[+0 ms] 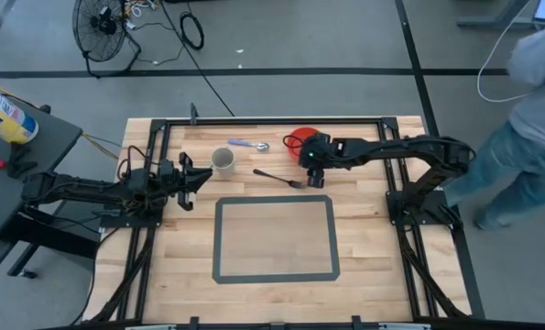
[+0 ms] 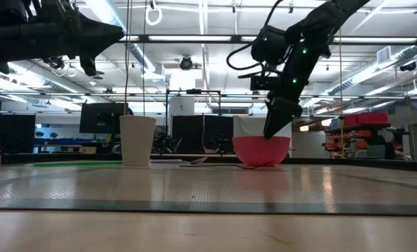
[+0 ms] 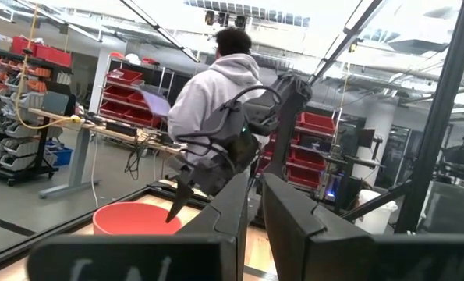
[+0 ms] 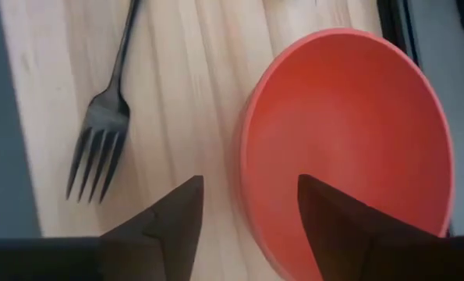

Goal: Pick & Place Utensil
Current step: Put the orange bowl on the brown mat

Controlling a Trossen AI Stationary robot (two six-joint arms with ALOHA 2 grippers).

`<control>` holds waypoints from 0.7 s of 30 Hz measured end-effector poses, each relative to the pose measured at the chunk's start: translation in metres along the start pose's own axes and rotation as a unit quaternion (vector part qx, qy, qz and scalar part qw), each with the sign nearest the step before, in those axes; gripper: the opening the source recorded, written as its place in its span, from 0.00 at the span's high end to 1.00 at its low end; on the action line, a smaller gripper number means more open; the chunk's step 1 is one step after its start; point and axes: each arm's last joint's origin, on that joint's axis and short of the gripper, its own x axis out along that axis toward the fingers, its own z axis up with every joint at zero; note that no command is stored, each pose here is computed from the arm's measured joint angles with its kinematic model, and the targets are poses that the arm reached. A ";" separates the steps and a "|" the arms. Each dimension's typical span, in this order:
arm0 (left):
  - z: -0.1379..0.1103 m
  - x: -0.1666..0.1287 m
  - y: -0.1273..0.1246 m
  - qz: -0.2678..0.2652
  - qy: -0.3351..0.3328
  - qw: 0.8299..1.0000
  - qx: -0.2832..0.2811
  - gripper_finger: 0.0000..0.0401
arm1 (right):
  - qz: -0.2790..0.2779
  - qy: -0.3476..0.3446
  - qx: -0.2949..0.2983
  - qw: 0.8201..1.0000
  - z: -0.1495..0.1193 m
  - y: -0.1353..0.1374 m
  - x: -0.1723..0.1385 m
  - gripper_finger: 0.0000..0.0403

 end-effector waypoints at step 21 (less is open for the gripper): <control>0.000 0.000 0.000 0.000 0.000 1.000 -0.007 0.88 | -0.010 -0.007 -0.018 1.000 0.003 -0.002 0.022 0.77</control>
